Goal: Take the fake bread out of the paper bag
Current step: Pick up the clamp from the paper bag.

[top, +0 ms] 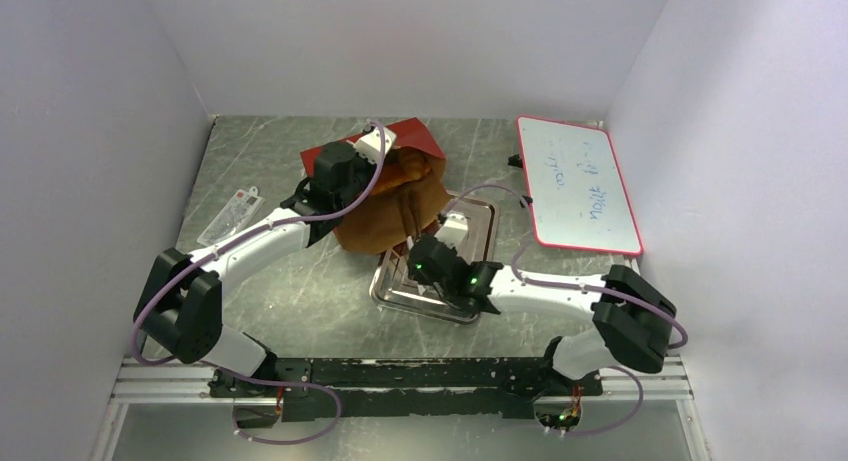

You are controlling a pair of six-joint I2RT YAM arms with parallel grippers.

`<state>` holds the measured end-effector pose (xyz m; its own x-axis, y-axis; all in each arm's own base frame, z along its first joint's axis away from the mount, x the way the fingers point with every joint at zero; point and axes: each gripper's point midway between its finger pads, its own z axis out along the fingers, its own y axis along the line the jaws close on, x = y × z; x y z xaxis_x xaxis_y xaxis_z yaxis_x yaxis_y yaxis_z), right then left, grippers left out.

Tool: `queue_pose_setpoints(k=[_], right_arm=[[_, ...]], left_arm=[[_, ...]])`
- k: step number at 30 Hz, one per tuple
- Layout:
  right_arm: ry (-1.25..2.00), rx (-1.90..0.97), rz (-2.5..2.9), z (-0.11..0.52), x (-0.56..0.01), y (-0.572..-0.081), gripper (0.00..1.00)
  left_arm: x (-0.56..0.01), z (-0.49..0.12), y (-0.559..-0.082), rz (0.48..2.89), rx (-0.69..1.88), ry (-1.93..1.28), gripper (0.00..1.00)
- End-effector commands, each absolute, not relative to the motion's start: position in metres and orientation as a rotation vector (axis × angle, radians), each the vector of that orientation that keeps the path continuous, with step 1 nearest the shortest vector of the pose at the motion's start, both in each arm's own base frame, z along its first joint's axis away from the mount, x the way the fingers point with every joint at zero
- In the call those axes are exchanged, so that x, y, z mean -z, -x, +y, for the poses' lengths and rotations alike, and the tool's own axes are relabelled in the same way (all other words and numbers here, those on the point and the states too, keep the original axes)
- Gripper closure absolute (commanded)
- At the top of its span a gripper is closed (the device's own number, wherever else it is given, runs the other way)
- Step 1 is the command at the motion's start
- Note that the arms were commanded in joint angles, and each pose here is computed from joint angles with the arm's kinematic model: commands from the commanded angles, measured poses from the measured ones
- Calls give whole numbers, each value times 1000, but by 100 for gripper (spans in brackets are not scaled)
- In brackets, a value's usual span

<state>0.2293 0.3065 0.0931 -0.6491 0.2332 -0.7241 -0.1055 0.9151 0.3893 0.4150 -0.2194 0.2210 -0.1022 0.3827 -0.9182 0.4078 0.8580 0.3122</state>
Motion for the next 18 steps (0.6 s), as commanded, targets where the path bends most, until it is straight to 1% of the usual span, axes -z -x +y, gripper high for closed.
queue_pose_setpoints(k=[1, 11, 18], right_arm=[[-299, -702, 2197, 298, -106, -239, 67], [-523, -1104, 2082, 291, -138, -256, 65], [-637, -1324, 2001, 288, -150, -261, 63]], left_arm=[[-222, -220, -418, 1709, 10, -604, 93], [-218, -222, -418, 1716, 10, -616, 93], [-216, -221, -417, 1719, 9, -622, 93]])
